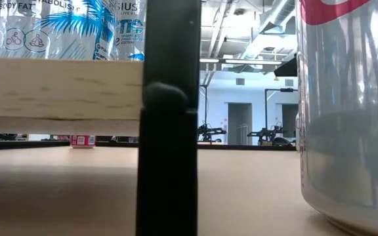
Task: Place canned beverage on shelf
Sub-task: Put the top white and pink soda can on the shelf, then put the white and pink soda can on the shelf aligned with the other white and pink soda can
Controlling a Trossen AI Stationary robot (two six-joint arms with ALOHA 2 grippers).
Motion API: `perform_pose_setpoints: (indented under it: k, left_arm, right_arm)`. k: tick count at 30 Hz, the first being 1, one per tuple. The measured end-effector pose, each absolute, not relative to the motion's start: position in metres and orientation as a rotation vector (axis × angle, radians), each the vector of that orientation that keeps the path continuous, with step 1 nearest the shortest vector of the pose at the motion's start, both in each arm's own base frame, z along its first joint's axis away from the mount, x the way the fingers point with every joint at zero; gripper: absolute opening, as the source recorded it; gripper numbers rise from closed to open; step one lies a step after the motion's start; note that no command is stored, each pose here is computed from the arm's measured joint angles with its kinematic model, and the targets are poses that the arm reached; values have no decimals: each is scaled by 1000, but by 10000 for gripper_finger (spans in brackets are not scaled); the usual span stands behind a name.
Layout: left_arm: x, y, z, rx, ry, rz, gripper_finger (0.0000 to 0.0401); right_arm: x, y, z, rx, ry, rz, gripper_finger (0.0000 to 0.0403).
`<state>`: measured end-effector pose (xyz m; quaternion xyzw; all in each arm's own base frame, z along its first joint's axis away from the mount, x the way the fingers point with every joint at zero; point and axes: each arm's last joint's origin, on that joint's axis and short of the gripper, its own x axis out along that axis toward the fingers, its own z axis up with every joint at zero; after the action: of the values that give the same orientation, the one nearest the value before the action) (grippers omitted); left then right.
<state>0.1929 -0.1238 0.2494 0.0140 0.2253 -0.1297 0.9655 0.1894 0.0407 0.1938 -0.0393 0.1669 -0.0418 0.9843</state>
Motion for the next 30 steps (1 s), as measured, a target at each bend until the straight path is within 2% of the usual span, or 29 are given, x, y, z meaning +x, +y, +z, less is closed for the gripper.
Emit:
perform_pose_setpoints:
  k: [13,30]
  left_arm:
    - [193,-123,249,29,451,-234,328]
    - [176,-111,293,51,359,-268,330]
  right_arm:
    - [189,41,194,-78,336,-78,89]
    - [189,41,194,-77,336,-78,89]
